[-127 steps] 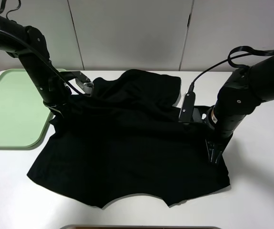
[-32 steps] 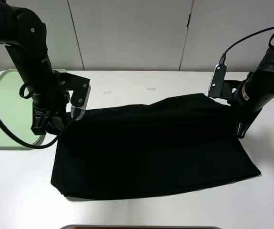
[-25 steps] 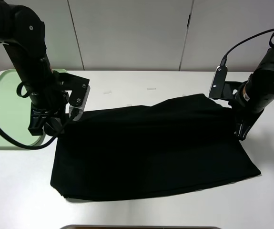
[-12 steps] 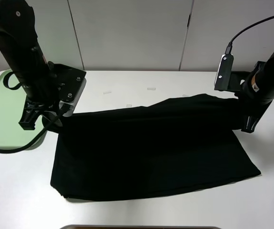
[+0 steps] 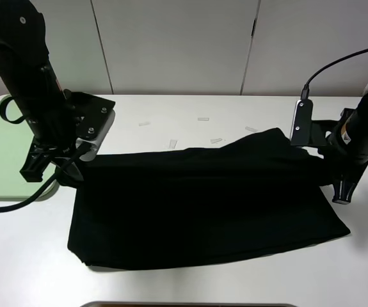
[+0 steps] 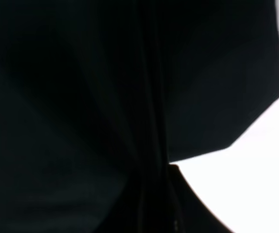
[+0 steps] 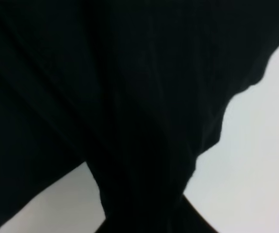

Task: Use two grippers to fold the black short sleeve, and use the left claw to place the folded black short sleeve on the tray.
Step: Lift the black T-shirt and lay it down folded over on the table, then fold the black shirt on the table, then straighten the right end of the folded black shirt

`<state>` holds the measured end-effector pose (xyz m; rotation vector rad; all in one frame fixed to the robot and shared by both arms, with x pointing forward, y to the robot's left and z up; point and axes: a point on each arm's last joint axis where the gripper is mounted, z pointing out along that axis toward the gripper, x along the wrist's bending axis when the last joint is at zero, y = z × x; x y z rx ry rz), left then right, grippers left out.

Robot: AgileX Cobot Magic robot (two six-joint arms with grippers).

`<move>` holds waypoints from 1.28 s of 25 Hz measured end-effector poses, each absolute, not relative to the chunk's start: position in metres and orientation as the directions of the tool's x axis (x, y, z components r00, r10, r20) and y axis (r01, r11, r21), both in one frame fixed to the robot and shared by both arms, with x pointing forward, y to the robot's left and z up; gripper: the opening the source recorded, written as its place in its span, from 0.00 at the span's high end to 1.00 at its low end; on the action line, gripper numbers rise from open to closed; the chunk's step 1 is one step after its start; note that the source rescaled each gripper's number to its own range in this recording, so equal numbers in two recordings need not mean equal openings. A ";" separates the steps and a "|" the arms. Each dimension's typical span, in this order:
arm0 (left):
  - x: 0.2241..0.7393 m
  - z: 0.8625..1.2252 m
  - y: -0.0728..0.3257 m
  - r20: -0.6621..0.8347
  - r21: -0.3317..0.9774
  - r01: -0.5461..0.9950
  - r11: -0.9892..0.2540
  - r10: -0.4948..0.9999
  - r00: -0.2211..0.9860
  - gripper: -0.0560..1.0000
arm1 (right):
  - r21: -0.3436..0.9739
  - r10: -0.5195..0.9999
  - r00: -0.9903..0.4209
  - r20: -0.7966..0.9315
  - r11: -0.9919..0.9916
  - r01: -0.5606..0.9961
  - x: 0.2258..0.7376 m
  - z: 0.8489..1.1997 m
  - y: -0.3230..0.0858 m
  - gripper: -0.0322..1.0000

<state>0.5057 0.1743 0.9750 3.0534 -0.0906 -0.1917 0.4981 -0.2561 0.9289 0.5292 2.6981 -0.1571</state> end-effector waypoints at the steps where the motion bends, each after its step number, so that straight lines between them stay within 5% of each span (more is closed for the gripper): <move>1: 0.504 0.974 0.174 -0.135 0.088 -0.058 -0.994 -0.069 0.988 0.94 | -0.031 0.348 -0.856 -0.382 0.921 0.389 0.497 0.928 -0.256 0.97; 6: 0.498 0.975 0.176 -0.197 0.076 -0.067 -0.995 -0.081 0.977 0.89 | -0.002 0.400 -0.848 -0.348 0.904 0.427 0.495 0.927 -0.254 0.93; 8: 0.497 0.975 0.177 -0.217 0.065 -0.071 -0.995 -0.084 0.973 0.84 | -0.016 0.421 -0.847 -0.325 0.893 0.450 0.492 0.927 -0.255 0.72; 12: 0.494 0.975 0.183 -0.253 0.020 -0.070 -0.997 -0.073 0.965 0.50 | -0.070 0.437 -0.851 -0.290 0.878 0.474 0.487 0.926 -0.260 0.20; 14: 0.494 0.974 0.183 -0.250 0.010 -0.033 -0.999 -0.034 0.968 0.37 | -0.089 0.446 -0.851 -0.278 0.870 0.485 0.485 0.926 -0.261 0.07; 23: 0.501 0.973 0.185 -0.169 -0.022 0.031 -0.999 0.034 0.985 0.27 | -0.175 0.475 -0.849 -0.232 0.838 0.517 0.476 0.928 -0.267 0.00; 29: 0.519 0.988 0.179 0.098 0.108 0.159 -0.981 0.170 0.981 0.27 | 0.014 0.467 -0.805 -0.367 0.868 0.497 0.482 0.954 -0.261 0.00; 32: 0.525 1.010 0.177 0.257 0.214 0.171 -0.962 0.224 0.940 0.23 | 0.238 0.479 -0.712 -0.513 0.877 0.418 0.488 0.986 -0.254 0.00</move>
